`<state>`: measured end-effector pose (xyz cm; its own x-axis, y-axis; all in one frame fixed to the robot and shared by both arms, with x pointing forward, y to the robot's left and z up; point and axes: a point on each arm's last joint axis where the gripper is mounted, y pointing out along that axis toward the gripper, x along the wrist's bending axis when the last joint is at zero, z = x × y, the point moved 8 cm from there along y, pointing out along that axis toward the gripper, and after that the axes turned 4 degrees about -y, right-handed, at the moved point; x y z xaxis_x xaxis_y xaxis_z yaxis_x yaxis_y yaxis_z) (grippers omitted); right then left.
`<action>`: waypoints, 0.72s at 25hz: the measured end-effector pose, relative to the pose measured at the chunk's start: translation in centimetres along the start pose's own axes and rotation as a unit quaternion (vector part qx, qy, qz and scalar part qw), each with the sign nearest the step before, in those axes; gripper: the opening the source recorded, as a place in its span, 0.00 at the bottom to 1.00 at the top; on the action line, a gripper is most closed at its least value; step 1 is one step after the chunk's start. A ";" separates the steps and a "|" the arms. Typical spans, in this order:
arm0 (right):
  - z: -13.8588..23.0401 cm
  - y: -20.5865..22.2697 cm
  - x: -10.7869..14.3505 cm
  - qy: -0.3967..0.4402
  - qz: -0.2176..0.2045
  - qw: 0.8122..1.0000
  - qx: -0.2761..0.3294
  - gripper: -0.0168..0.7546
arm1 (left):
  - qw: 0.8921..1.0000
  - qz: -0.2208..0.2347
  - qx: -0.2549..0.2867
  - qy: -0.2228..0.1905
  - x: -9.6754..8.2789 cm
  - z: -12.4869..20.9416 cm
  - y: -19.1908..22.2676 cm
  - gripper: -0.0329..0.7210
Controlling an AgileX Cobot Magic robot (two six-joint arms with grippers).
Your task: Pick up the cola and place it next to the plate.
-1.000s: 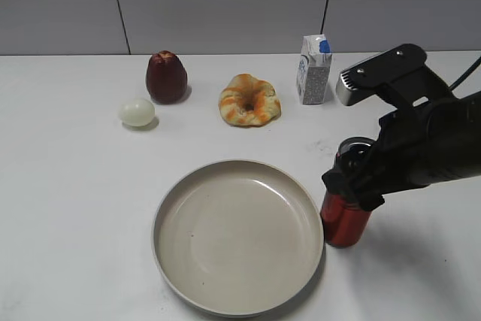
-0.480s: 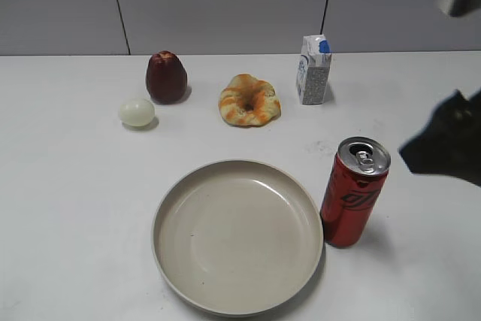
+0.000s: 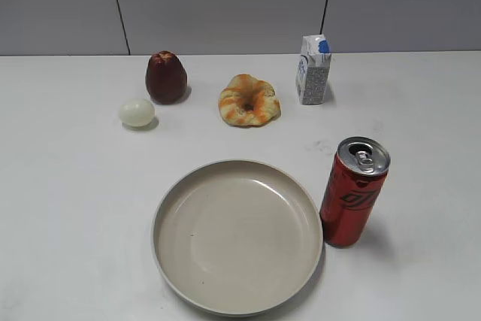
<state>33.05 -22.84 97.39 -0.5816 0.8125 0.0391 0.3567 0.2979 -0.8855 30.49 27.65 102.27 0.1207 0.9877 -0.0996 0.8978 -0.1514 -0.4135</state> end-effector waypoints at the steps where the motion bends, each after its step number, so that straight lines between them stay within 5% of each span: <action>1: 0.4 0.0 0.0 -0.001 0.001 1.000 -0.016 0.79 | 1.000 0.000 0.000 0.000 0.0 0.0 0.0 0.35; 7: 0.5 -1.5 -0.1 -0.007 0.011 0.992 -0.127 0.78 | 1.000 0.000 0.000 0.000 0.0 0.0 0.0 0.35; 18: 0.5 -1.9 -0.1 -0.008 0.012 0.989 -0.144 0.78 | 1.000 0.000 0.000 0.000 0.0 0.0 0.0 0.35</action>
<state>32.04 -23.70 98.81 -0.5812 0.8137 0.0110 0.5623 0.4114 -0.7173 30.49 27.65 102.27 0.1207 0.9877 -0.0996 0.8978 -0.1514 -0.4135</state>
